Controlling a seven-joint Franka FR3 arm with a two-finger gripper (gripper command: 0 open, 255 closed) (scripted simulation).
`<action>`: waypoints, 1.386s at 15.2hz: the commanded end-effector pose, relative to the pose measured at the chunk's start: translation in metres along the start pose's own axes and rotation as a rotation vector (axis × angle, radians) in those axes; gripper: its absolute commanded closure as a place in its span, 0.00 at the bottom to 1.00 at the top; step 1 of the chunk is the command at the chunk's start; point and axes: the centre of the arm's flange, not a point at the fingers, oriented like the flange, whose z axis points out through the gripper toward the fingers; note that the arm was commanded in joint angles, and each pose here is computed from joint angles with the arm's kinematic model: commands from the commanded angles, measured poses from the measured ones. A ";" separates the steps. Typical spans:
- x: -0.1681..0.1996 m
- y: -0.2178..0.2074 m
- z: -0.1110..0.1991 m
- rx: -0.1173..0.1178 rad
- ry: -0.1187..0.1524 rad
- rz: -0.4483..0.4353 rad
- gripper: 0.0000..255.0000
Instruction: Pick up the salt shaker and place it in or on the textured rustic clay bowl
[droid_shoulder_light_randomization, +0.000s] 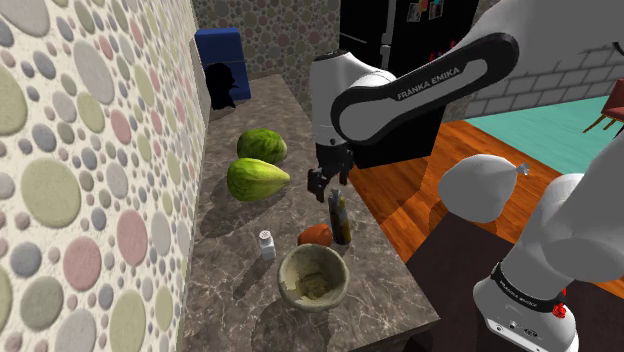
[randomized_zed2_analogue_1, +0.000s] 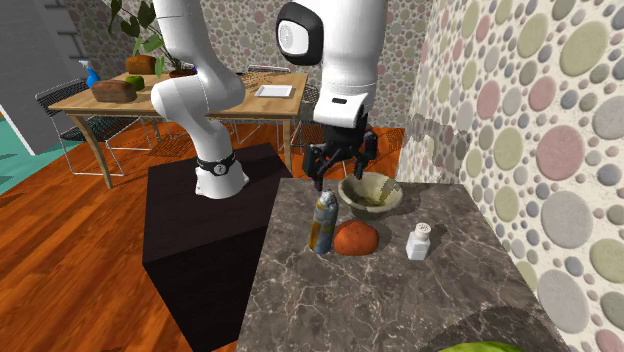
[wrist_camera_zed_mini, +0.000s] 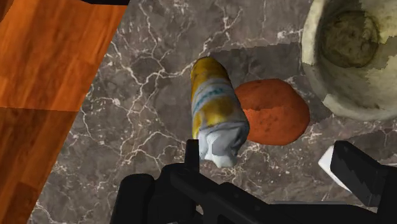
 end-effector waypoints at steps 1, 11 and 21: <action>0.014 -0.023 0.007 0.004 0.002 -0.002 0.00; 0.078 -0.126 0.054 0.014 0.010 -0.016 0.00; 0.104 -0.168 0.099 0.018 0.014 -0.021 0.00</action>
